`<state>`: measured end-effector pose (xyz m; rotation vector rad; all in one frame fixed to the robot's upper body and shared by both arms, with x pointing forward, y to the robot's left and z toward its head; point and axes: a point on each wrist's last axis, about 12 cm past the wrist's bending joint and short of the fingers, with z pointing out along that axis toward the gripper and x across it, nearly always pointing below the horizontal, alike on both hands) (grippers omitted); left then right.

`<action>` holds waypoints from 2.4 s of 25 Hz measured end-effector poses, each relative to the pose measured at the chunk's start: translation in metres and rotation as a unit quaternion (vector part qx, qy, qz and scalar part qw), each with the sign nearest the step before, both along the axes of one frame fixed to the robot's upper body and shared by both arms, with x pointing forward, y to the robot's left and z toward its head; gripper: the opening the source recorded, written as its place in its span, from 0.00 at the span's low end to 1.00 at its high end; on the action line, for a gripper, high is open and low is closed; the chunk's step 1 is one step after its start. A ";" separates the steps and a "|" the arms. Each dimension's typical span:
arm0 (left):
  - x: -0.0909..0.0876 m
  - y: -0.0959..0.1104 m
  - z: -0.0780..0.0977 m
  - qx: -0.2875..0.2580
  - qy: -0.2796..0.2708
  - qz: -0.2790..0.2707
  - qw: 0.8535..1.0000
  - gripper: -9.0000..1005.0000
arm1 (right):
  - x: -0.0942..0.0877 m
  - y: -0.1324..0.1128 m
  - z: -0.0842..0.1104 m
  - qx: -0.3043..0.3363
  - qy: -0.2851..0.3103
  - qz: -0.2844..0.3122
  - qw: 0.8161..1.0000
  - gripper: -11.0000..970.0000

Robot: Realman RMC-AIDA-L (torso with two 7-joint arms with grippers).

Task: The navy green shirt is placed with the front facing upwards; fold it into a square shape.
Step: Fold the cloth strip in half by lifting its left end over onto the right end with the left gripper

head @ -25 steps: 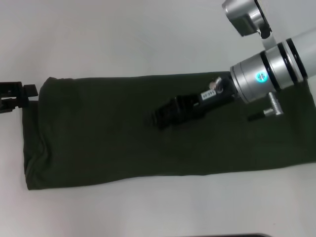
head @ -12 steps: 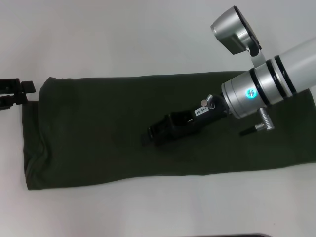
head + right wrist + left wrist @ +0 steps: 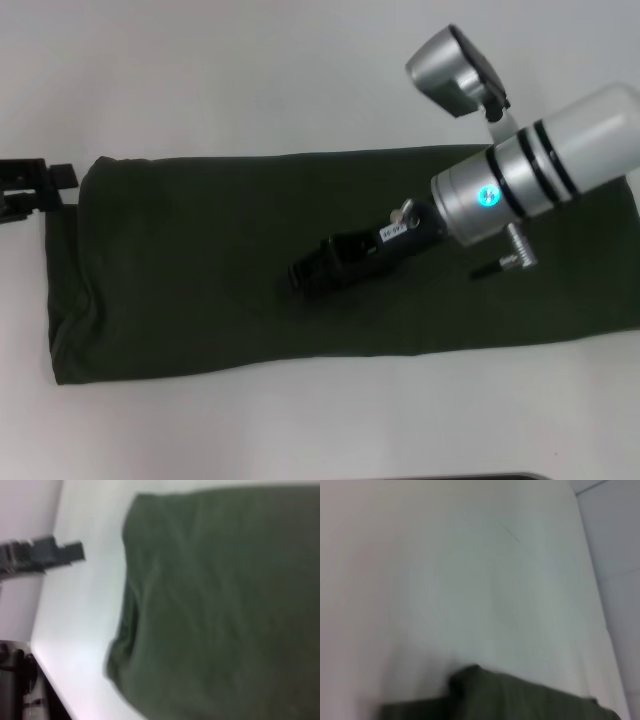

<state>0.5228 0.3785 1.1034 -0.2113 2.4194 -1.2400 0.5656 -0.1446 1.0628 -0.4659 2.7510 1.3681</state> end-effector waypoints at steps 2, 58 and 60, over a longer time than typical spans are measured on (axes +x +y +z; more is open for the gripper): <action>-0.001 -0.005 0.003 -0.010 -0.002 -0.025 1.000 0.49 | 0.003 -0.005 0.012 0.029 -0.002 0.000 1.000 0.55; 0.017 -0.186 -0.042 0.039 0.098 -0.268 0.958 0.49 | 0.000 -0.109 0.034 0.021 -0.018 -0.091 0.995 0.55; 0.018 -0.182 -0.041 0.042 0.097 -0.261 0.959 0.49 | 0.000 -0.109 0.034 0.021 -0.018 -0.091 0.995 0.55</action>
